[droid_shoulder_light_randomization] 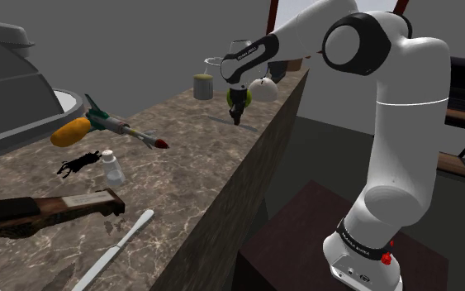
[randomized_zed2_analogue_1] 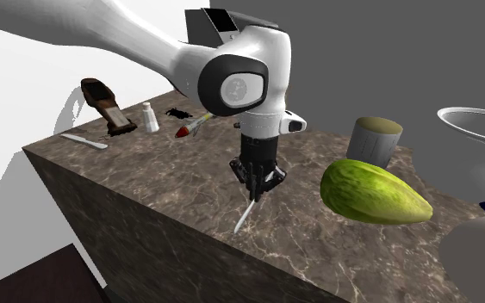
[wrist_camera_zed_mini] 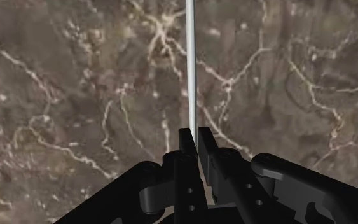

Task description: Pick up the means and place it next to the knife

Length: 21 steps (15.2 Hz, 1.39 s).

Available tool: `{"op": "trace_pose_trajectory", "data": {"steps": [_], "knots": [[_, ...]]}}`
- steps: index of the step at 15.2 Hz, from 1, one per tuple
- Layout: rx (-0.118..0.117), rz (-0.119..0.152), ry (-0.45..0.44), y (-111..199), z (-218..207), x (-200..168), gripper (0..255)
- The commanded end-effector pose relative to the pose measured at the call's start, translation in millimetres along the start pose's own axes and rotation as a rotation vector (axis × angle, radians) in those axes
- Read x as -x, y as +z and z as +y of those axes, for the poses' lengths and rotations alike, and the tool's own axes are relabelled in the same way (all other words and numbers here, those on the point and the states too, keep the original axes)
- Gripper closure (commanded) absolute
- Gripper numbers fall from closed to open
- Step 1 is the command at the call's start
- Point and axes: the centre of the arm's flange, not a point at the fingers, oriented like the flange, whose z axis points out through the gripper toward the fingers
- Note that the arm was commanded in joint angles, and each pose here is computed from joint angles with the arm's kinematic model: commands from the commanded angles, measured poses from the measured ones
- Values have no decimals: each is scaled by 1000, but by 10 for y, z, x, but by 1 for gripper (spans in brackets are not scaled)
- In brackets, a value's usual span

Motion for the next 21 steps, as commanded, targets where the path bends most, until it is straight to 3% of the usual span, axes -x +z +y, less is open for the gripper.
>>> {"op": "trace_pose_trajectory", "data": {"steps": [1,18,21], "knots": [[0,0,0,-84,0,9,255],[0,0,0,-975,-3,55,255],[0,0,0,-988,-384,-51,255]]}}
